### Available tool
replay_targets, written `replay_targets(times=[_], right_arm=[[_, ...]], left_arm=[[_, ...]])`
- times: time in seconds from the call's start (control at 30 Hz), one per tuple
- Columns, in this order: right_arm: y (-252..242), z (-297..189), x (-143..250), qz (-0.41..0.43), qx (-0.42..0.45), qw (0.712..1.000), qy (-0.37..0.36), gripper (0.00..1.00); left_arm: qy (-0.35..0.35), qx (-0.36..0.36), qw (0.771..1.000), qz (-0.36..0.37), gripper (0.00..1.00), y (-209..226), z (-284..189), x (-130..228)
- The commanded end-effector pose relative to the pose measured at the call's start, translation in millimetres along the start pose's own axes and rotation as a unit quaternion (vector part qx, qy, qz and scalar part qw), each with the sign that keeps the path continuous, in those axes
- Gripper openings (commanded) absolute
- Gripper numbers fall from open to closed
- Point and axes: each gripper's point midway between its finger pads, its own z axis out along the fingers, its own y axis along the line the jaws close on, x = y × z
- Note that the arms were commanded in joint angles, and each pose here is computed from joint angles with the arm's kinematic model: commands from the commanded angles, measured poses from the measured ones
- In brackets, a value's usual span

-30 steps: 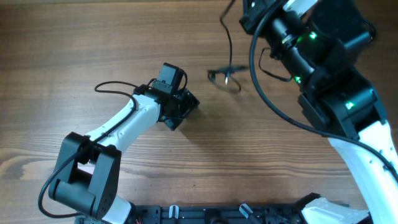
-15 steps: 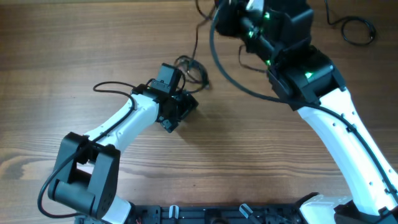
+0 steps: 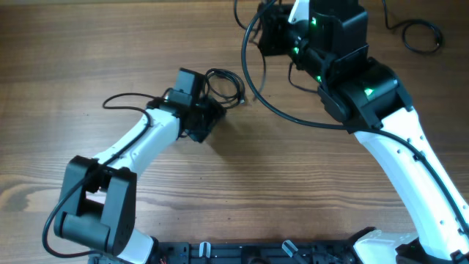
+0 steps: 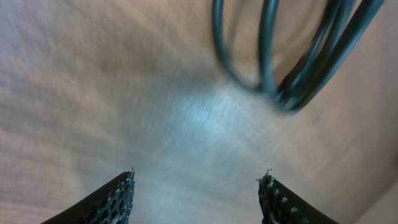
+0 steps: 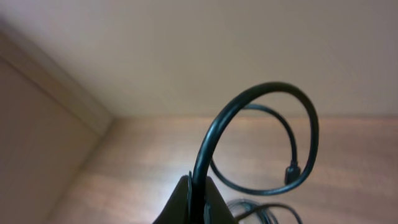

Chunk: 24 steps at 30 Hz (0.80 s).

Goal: Untangle cables

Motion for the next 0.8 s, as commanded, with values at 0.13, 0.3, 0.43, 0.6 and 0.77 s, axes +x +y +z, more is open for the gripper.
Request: replay_targets(times=[0.13, 0.3, 0.43, 0.6, 0.77], right_arm=[[-15, 0, 22, 0.005, 0.034, 0.998, 0.045, 0.04], [-17, 1, 26, 0.005, 0.038, 0.998, 0.053, 0.04], [-19, 1, 31, 0.005, 0.042, 0.997, 0.062, 0.04], [-20, 1, 32, 0.005, 0.044, 0.997, 0.064, 0.04], [-33, 0, 26, 0.031, 0.083, 0.995, 0.045, 0.04]], left_arm=[[-0.106, 0.057, 0.992, -0.042, 0.72, -22, -8, -58], [-0.109, 0.079, 0.99, -0.041, 0.8, -33, 6, -61], [-0.093, 0.061, 0.993, -0.039, 0.76, -25, 30, -54], [-0.084, 0.06, 0.994, -0.038, 0.17, -23, 38, -52], [-0.013, 0.107, 0.994, -0.021, 0.04, -44, 38, -26]])
